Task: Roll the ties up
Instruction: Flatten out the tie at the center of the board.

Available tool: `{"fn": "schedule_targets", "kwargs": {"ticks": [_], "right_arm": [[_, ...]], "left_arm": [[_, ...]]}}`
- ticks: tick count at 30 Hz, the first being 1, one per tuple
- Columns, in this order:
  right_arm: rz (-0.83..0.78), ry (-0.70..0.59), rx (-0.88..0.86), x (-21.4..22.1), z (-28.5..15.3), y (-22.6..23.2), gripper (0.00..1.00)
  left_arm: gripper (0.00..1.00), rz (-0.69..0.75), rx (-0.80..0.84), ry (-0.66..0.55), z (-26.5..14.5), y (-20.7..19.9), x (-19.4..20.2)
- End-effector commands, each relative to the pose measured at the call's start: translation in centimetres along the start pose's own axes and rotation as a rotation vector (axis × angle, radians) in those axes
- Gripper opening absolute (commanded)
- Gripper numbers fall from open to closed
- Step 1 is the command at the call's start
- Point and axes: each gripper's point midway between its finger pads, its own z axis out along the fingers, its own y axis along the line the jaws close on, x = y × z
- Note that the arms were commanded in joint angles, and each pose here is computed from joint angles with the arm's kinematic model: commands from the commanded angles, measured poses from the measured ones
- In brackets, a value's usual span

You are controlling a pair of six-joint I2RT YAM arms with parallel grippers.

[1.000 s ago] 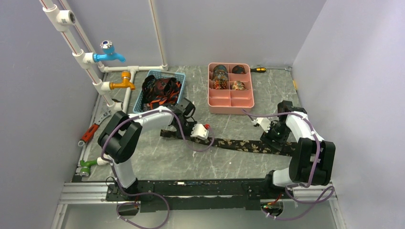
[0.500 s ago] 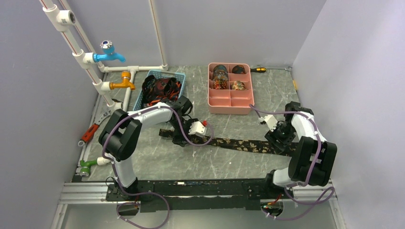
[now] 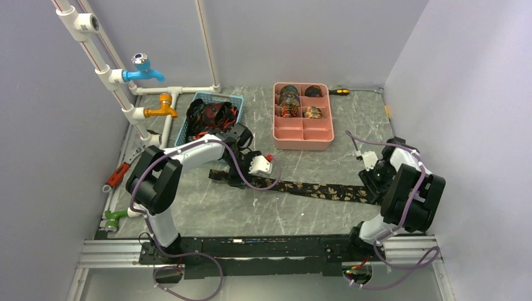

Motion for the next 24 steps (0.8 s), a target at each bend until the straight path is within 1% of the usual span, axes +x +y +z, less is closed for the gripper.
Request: {"fn": "schedule_targets", "kwargs": {"ticks": [1,3,8,9,10,14,18,19,20,22,24], "right_arm": [[-0.004,0.061,0.099,0.6,2.1,-2.7,0.44],[-0.016,0.088,0.127,0.7,2.9,-3.8,0.38],[-0.051,0.139,0.142,0.8,4.1,-6.6,0.35],[-0.057,0.146,0.143,0.8,4.2,-7.3,0.35],[-0.066,0.151,0.146,0.8,4.2,-8.0,0.35],[-0.113,0.165,0.166,0.7,4.0,-11.0,0.35],[-0.173,0.167,0.194,-0.3,3.2,-13.3,0.36],[-0.18,0.159,0.202,-0.6,2.9,-13.7,0.37],[-0.186,0.147,0.223,-1.1,2.6,-14.3,0.37],[-0.195,0.142,0.252,-1.8,1.9,-15.4,0.37],[-0.186,0.153,0.243,-2.1,1.9,-16.1,0.38]], "left_arm": [[0.82,-0.003,-0.068,-0.059,-2.3,1.0,-2.1],[0.83,-0.018,-0.096,-0.098,-3.4,1.2,-2.7],[0.88,-0.058,-0.224,-0.21,-7.4,2.5,-4.3],[0.98,-0.067,-0.256,-0.232,-8.4,2.9,-4.7],[0.99,-0.076,-0.284,-0.252,-9.3,3.2,-5.0],[0.99,-0.082,-0.36,-0.319,-12.4,3.1,-6.4],[0.99,-0.055,-0.487,-0.473,-14.9,2.6,-8.3],[0.99,-0.027,-0.494,-0.51,-14.9,2.1,-8.7],[0.99,-0.051,-0.494,-0.528,-14.4,1.8,-8.5],[0.99,-0.101,-0.49,-0.52,-14.5,1.9,-8.4],[0.99,-0.119,-0.366,-0.472,-13.2,1.3,-8.1]]}}
